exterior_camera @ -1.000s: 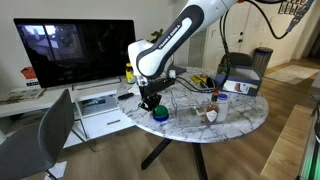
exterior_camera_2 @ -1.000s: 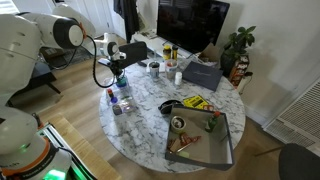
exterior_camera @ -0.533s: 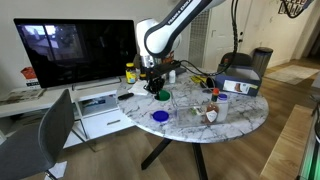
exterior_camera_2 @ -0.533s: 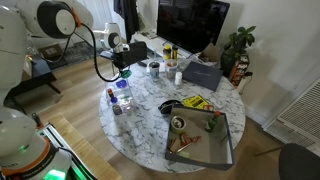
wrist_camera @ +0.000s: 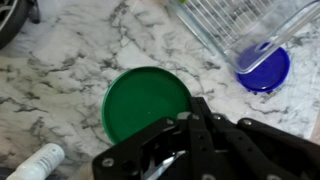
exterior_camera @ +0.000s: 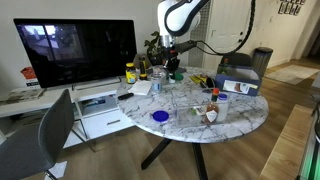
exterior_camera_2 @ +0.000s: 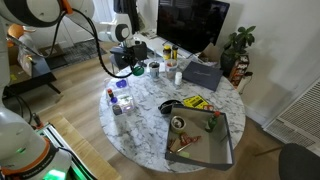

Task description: Put the green lid in the box

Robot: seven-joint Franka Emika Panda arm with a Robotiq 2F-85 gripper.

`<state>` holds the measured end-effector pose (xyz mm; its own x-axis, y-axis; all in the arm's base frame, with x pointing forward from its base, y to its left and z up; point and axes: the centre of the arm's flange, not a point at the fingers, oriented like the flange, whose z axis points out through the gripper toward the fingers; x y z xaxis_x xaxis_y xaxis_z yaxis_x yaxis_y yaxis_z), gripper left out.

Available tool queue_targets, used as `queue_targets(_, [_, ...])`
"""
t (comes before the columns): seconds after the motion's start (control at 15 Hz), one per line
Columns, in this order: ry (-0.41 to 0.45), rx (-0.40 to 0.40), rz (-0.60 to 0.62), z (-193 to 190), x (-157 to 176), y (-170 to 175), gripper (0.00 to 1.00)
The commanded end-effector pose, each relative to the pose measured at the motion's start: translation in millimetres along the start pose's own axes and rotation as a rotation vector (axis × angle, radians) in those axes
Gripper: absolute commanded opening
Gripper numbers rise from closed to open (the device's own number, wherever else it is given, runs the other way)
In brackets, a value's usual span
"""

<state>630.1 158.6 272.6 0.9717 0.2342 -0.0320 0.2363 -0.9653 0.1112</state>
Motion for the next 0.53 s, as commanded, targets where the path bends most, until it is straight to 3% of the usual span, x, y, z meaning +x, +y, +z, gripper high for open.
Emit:
queue_targets(0.0, [-0.026,-0.052,-0.031,-10,-22,44,0.00])
queue_targets(0.2, [-0.084,-0.130,0.062,-1,-34,66,0.00])
queue_targets(0.27, [-0.051,-0.081,0.025,-5,-15,62,0.01])
queue_targets(0.47, [-0.067,-0.110,0.053,2,-21,70,0.01])
